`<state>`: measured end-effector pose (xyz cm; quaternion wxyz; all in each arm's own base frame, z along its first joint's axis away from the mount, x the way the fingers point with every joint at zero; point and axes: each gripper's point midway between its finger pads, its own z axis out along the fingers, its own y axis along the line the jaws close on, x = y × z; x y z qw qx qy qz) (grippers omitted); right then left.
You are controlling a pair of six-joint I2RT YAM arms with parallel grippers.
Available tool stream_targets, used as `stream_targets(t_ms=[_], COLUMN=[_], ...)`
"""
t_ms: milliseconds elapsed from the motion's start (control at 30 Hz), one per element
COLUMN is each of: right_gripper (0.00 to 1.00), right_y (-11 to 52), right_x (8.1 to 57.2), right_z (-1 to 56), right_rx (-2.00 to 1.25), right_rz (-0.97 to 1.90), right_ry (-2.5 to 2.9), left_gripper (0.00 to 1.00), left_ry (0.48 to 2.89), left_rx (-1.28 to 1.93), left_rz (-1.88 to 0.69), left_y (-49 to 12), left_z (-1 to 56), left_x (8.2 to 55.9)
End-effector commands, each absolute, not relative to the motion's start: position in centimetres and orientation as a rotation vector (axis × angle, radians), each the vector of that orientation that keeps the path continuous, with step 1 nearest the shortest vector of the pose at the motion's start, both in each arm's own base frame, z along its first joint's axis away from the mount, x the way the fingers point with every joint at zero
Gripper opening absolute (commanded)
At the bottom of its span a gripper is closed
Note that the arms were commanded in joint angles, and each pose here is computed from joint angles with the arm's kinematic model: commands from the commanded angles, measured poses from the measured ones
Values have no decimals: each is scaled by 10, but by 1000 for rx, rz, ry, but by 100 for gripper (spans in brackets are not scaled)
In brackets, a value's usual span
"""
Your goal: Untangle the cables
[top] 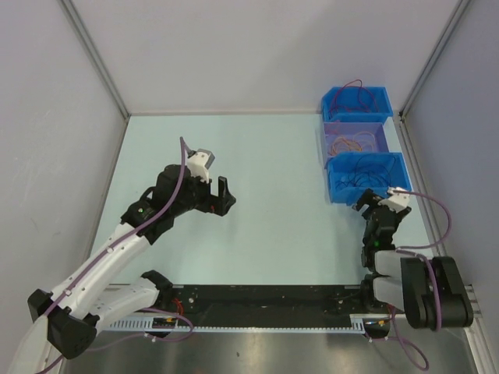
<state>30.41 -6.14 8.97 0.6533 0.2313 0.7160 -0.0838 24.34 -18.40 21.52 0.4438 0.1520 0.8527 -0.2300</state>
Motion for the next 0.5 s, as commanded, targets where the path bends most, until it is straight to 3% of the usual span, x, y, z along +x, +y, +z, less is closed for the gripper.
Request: stream_targets(t_ms=[0, 167, 467], right_gripper=[100, 100, 100], right_y=[-33, -11, -21], right_x=[338, 351, 375], right_z=[126, 113, 99], right_rx=[300, 163, 230], right_rz=[-87, -56, -123], right_ry=[1533, 1525, 1658], left_gripper=[100, 99, 100], left_ry=[2087, 2090, 2097], left_rx=[383, 384, 386], left_rz=[-549, -545, -541], left_y=[-181, -181, -181], left_z=[220, 219, 218], left_x=[248, 248, 248])
